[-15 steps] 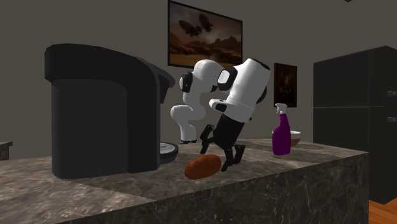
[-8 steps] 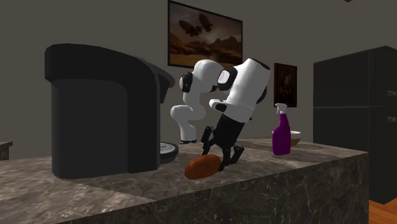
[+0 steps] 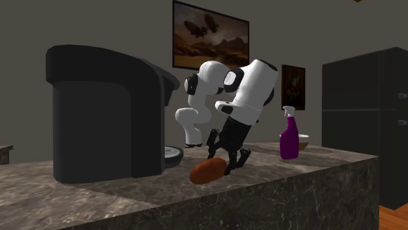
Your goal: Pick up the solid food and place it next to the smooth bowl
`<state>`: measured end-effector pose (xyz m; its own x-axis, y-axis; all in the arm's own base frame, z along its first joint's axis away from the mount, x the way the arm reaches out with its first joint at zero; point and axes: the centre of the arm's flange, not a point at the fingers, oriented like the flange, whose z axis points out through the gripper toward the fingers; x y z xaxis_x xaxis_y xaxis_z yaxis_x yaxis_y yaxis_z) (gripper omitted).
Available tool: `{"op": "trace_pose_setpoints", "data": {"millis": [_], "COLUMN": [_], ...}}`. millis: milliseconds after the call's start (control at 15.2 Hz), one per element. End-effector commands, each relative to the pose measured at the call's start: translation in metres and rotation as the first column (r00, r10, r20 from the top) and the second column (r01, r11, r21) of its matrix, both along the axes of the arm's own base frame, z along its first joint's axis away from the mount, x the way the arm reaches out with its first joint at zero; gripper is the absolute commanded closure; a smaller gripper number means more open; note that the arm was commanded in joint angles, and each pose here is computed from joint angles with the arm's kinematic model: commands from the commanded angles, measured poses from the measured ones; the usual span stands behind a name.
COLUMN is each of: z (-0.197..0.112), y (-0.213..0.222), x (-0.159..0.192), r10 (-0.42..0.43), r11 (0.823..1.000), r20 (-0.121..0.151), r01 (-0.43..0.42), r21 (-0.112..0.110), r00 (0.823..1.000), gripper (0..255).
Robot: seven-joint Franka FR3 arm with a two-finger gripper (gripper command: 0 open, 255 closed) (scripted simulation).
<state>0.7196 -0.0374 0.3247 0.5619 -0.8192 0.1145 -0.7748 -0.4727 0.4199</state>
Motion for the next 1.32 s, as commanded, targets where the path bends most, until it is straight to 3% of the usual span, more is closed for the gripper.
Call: {"op": "trace_pose_setpoints", "data": {"millis": [0, 1254], "z": [0.008, 0.108], "y": [0.000, 0.000], "x": [0.000, 0.000], "r10": [0.000, 0.000], "r11": [1.000, 1.000], "r20": [0.000, 0.000], "r01": [0.000, 0.000], "r21": [0.000, 0.000], "r00": [1.000, 1.000], "gripper": [255, 255]}}
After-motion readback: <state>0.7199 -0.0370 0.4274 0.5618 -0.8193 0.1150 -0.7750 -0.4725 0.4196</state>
